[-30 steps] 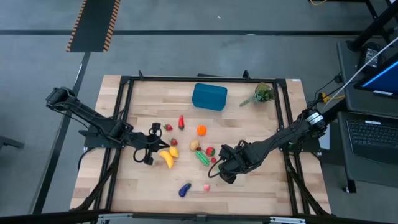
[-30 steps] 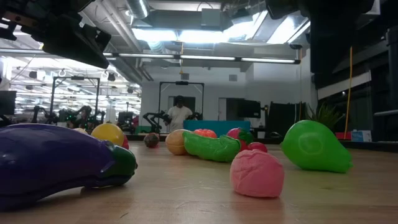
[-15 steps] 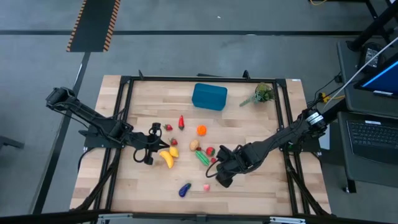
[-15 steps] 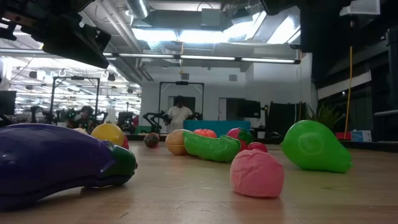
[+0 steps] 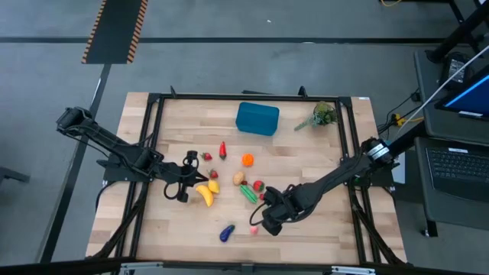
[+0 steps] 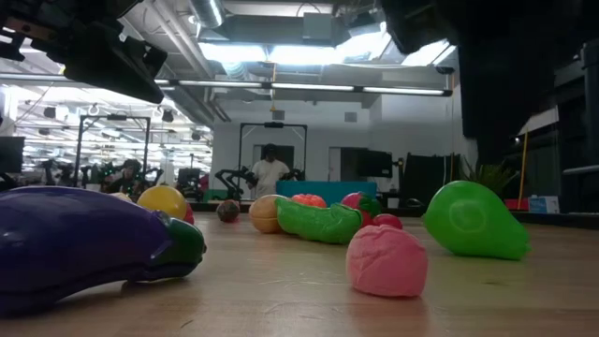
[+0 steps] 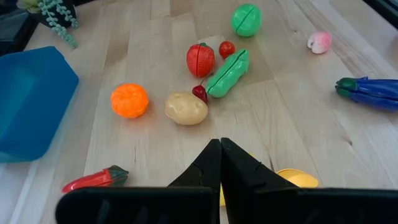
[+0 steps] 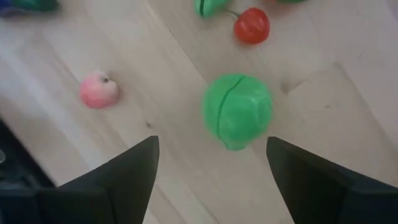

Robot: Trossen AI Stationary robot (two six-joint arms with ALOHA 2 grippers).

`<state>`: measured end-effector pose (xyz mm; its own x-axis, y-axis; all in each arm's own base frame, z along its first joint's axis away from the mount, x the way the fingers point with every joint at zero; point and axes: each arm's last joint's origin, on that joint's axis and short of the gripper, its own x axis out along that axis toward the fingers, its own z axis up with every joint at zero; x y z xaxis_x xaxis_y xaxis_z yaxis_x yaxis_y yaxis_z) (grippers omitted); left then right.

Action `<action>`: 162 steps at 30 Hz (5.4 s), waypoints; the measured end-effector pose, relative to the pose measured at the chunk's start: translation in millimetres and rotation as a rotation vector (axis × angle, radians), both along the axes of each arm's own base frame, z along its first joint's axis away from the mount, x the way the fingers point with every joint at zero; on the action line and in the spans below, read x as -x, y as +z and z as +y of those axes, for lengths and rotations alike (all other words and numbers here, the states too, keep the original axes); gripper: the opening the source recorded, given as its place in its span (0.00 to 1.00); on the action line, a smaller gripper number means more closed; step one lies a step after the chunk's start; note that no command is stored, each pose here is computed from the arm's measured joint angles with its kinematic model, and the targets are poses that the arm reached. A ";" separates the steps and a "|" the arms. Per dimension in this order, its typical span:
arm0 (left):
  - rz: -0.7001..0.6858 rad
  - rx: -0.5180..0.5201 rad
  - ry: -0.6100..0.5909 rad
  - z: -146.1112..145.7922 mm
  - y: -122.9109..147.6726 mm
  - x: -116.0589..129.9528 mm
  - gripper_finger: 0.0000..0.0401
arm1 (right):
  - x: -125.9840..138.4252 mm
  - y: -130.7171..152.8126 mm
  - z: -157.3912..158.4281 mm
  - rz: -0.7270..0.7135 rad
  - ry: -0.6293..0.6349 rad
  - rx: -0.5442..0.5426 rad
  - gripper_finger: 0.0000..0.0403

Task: Pick and placing Produce into tupperware
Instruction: Put the green pear into the blue bin

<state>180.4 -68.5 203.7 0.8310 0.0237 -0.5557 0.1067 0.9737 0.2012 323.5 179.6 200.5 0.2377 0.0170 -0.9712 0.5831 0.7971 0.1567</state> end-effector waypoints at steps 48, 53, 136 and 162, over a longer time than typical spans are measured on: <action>0.000 0.001 0.000 0.0 0.0 0.0 0.00 | -11.4 -38.4 1.2 0.048 0.143 0.142 0.74; 0.000 0.000 0.000 0.0 0.0 0.0 0.00 | -11.2 -38.8 1.1 0.052 0.144 0.143 0.74; 0.001 0.000 0.000 0.0 -0.1 0.0 0.00 | -0.8 28.3 41.5 -0.414 -0.111 0.772 0.55; 0.009 0.000 -0.046 -1.3 -0.3 0.2 0.00 | -40.9 -12.8 47.2 -0.728 -0.021 0.666 0.55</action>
